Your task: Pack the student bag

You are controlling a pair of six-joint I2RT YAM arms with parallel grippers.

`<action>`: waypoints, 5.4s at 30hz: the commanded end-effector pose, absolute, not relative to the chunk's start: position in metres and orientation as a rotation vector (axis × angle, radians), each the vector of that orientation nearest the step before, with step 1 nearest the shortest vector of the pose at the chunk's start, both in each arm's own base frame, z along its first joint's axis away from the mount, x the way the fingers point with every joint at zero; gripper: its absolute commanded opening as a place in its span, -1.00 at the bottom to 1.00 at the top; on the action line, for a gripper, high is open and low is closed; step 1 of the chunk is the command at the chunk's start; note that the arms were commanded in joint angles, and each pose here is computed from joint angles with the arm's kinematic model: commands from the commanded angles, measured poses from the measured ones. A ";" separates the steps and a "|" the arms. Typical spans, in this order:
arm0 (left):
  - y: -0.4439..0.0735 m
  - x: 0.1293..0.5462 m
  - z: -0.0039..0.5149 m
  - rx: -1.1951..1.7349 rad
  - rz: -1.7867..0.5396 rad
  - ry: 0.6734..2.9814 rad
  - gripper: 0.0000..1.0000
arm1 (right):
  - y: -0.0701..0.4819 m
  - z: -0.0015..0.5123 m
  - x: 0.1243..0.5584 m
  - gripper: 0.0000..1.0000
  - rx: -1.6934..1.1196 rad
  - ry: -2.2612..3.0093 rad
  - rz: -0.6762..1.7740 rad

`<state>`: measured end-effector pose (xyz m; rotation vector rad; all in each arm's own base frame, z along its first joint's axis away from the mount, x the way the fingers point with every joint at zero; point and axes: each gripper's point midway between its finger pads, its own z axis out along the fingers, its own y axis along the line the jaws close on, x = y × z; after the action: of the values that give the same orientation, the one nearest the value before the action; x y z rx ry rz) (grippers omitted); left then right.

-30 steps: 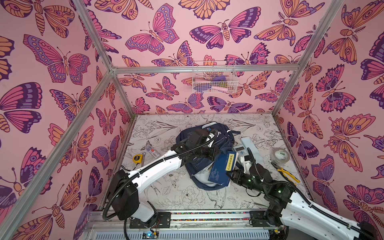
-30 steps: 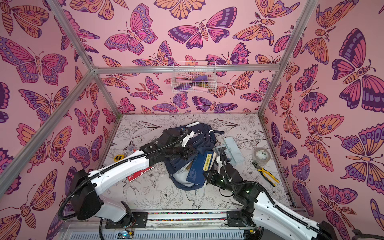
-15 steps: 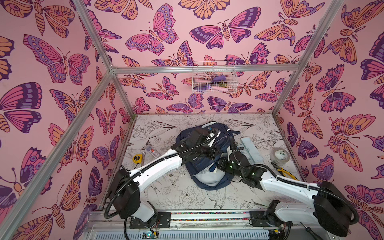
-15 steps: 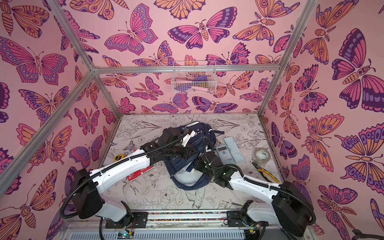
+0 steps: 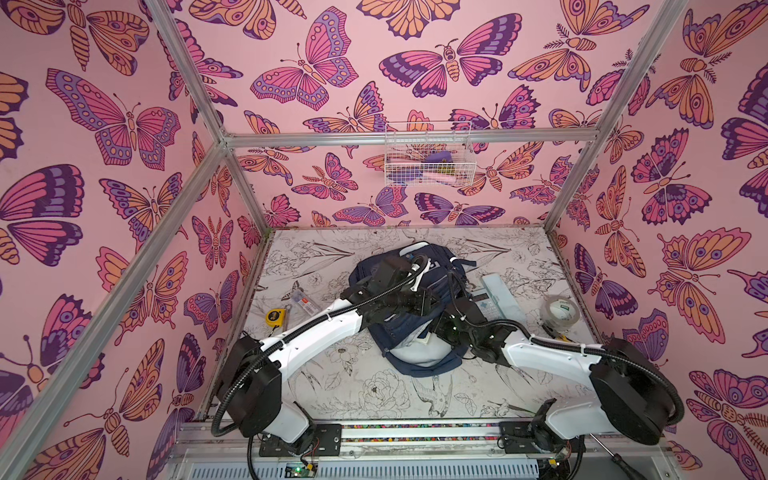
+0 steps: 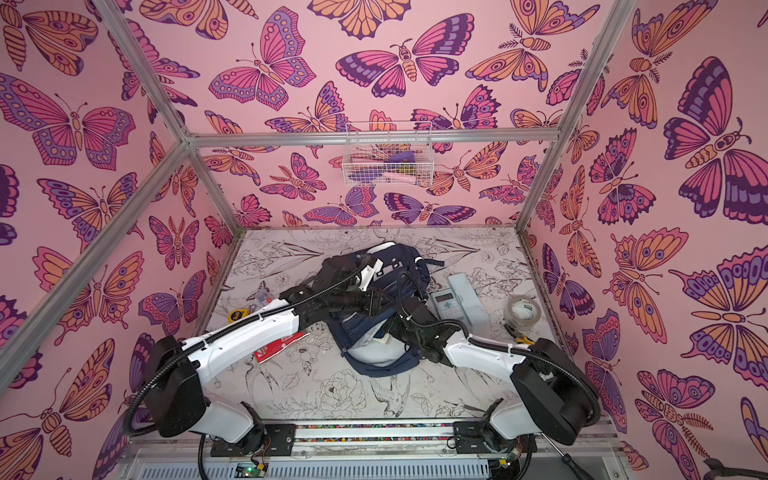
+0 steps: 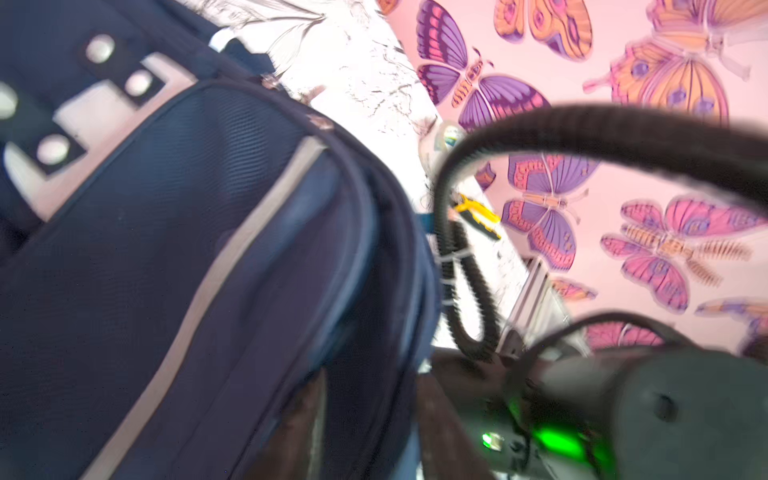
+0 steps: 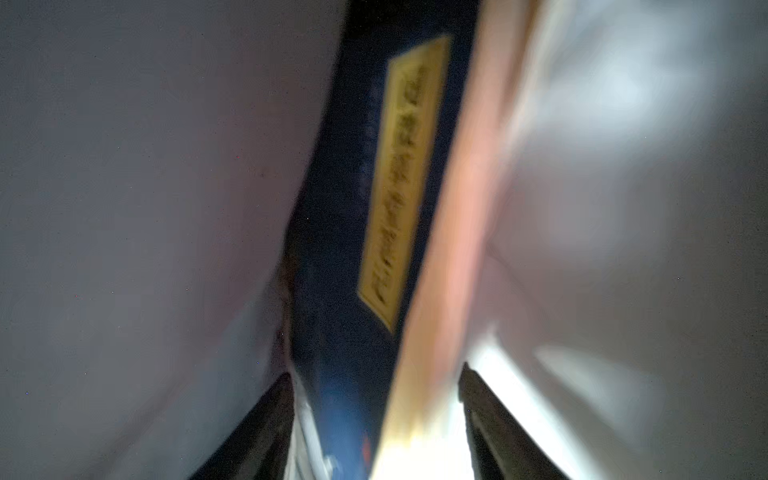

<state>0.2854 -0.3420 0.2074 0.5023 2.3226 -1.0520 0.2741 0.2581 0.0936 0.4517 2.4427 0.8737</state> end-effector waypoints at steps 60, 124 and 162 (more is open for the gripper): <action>-0.203 0.239 0.039 -0.646 -1.304 2.595 -0.19 | 0.298 0.171 0.178 0.08 -0.419 2.519 0.204; -0.248 0.234 0.173 -0.376 -1.657 2.165 -1.00 | 0.299 0.159 0.257 -0.96 0.238 2.443 0.130; -0.218 0.267 0.144 -0.564 -1.513 2.188 -1.00 | 0.221 0.166 0.176 -0.04 -0.100 2.635 0.264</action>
<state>0.2629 -0.2133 0.1135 -0.6566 2.2788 -1.4495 0.1761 0.2443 0.1675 0.0190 2.6527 0.4894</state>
